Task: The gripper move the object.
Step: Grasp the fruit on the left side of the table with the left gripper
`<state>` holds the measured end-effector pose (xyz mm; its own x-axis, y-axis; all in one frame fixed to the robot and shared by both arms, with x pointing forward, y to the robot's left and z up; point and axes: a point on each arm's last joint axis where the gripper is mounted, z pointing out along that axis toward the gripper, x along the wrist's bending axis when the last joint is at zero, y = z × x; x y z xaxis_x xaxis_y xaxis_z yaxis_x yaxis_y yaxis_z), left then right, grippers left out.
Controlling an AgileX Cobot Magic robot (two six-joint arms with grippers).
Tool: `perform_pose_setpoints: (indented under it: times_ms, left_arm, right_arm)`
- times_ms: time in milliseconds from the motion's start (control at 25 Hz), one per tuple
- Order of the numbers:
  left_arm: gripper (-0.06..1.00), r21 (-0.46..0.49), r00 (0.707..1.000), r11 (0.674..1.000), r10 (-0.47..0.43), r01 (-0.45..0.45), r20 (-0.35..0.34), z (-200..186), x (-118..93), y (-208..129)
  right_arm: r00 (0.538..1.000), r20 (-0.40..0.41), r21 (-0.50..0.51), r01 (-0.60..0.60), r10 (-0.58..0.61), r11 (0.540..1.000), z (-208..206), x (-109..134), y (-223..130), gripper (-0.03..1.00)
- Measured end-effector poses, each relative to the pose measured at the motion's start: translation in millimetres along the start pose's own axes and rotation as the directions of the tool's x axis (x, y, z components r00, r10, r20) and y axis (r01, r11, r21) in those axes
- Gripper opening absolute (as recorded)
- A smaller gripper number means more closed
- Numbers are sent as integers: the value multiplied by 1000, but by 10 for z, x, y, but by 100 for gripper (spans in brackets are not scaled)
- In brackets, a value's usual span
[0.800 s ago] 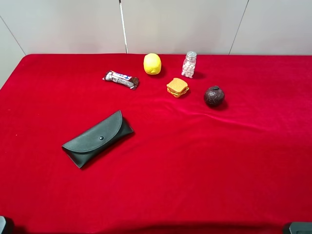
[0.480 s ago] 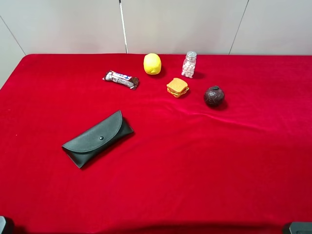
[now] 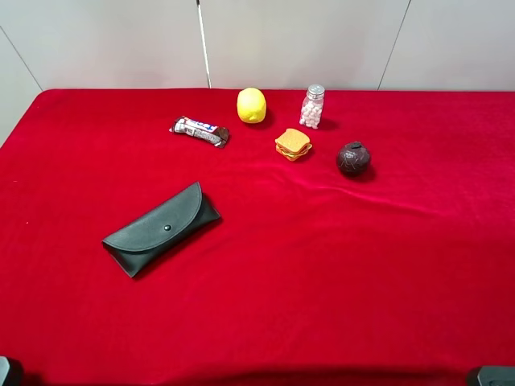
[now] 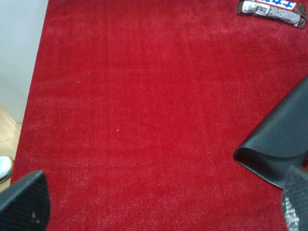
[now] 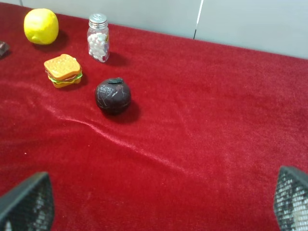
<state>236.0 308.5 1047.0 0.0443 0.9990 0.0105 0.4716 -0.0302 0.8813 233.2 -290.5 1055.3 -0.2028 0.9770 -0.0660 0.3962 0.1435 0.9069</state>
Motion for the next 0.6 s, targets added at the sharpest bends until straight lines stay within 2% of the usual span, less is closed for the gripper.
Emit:
perform_pose_setpoints:
  times_ms: [600]
  left_arm:
    - [95, 0, 1000, 1000, 0, 0, 0, 0, 0, 0]
  right_arm:
    - [1000, 0, 0, 0, 0, 1000, 0, 0, 0, 69]
